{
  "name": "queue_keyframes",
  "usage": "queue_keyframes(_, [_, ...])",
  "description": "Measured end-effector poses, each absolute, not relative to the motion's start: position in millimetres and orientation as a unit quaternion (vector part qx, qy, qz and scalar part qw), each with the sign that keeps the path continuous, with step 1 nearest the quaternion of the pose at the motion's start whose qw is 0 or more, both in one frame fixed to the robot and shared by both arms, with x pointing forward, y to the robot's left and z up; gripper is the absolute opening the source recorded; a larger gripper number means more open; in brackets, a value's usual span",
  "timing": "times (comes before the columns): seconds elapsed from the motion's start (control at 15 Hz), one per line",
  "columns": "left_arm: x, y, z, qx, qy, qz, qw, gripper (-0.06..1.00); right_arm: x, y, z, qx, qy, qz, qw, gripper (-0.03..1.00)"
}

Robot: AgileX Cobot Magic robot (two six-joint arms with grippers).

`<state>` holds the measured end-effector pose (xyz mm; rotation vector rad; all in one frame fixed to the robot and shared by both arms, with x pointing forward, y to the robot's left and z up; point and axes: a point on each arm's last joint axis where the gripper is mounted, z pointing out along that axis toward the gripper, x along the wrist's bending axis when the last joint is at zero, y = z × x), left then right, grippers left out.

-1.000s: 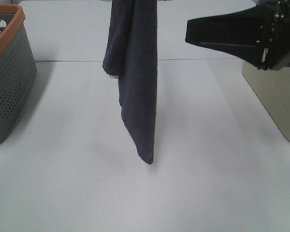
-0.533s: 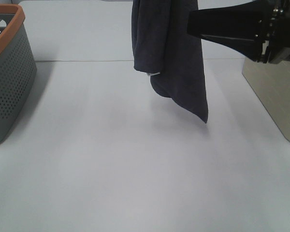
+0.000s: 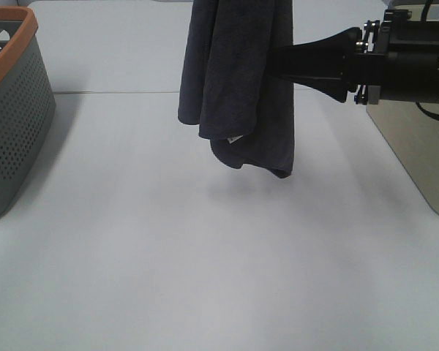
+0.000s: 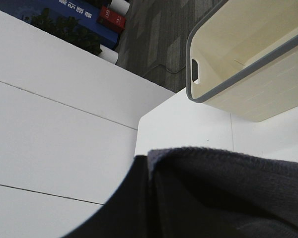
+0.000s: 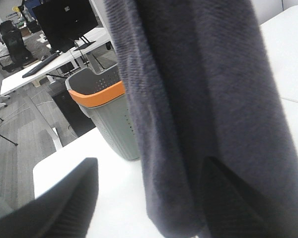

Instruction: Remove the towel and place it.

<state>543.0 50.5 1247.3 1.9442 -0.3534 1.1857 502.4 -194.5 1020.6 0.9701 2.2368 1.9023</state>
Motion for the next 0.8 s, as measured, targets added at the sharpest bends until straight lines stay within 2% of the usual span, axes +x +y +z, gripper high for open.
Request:
queue_keyframes(0.2, [543.0, 50.5, 1247.3, 0.771, -0.140, 0.470, 0.406, 0.00, 507.9, -181.5, 1013.2, 0.294, 0.723, 0.624, -0.016, 0.61])
queue_keyframes(0.33, [543.0, 50.5, 1247.3, 0.771, -0.140, 0.470, 0.406, 0.00, 508.5, -165.2, 1009.8, 0.280, 0.740, 0.612, -0.017, 0.61])
queue_keyframes(0.47, [543.0, 50.5, 1247.3, 0.771, -0.140, 0.470, 0.406, 0.00, 515.4, -149.0, 1005.2, 0.283, 0.763, 0.581, 0.013, 0.61])
queue_keyframes(0.8, [543.2, 50.8, 1247.1, 0.771, -0.142, 0.472, 0.403, 0.00, 529.9, -153.4, 995.8, 0.333, 0.779, 0.525, 0.080, 0.61])
